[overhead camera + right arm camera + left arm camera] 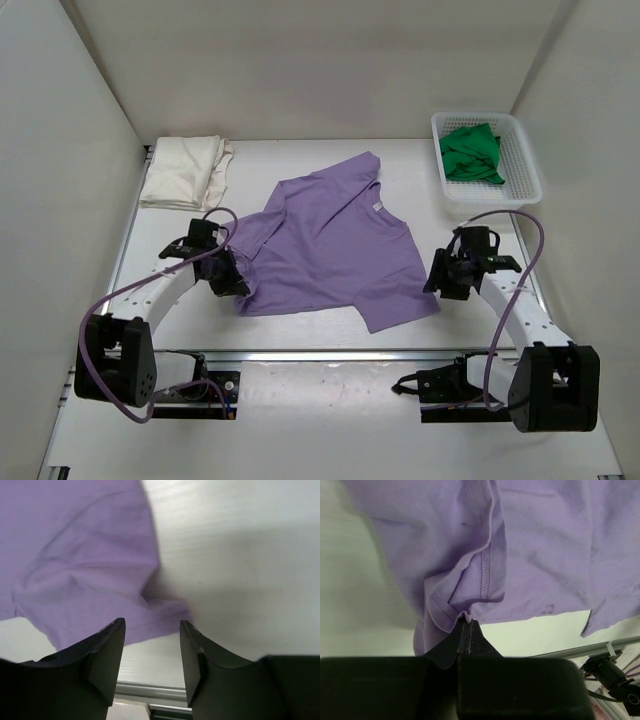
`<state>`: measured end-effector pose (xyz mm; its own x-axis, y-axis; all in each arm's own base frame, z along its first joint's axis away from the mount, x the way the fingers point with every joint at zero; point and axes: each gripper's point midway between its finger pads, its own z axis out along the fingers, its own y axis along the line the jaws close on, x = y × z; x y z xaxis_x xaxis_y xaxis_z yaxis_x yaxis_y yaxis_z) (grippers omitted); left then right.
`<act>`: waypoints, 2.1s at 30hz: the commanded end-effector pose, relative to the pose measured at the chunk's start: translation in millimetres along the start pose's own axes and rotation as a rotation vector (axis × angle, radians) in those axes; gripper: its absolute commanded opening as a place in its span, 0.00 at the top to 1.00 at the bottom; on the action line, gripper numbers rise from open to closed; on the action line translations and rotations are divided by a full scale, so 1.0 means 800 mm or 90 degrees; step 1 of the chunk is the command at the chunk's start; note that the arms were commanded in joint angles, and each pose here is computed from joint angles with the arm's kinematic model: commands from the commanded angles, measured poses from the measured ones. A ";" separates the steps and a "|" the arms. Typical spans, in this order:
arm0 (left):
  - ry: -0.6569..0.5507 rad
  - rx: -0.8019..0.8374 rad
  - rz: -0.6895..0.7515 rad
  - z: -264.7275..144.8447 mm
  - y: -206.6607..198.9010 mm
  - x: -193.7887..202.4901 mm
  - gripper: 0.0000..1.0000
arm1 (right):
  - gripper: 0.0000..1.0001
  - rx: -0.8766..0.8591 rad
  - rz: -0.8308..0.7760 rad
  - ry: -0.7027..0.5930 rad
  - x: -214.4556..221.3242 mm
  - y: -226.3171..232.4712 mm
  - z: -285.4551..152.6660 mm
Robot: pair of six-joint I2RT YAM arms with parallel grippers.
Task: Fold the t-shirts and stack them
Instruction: Flatten out the tshirt
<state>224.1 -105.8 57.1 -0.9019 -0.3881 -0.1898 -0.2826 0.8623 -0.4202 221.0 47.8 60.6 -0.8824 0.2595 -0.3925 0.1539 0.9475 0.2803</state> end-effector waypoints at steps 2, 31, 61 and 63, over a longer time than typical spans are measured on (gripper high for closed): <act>-0.044 0.025 -0.009 -0.010 -0.010 -0.023 1.00 | 0.53 0.039 0.058 -0.046 -0.024 -0.014 -0.035; -0.008 0.007 0.007 -0.003 -0.004 -0.003 1.00 | 0.72 0.045 0.304 0.122 0.059 -0.049 0.047; -0.524 0.239 -0.033 -0.484 -0.209 -0.270 1.00 | 1.00 -0.028 0.002 -0.536 -0.226 0.123 -0.454; -0.544 0.303 -0.054 -0.508 -0.208 -0.297 1.00 | 1.00 -0.092 -0.034 -0.633 -0.257 0.161 -0.532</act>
<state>358.9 -47.9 520.1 -0.2980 -0.6410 -0.7073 0.0163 0.7375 -0.6752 243.0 49.8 509.1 -0.2019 0.3938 -0.8968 -0.0019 0.9155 0.4024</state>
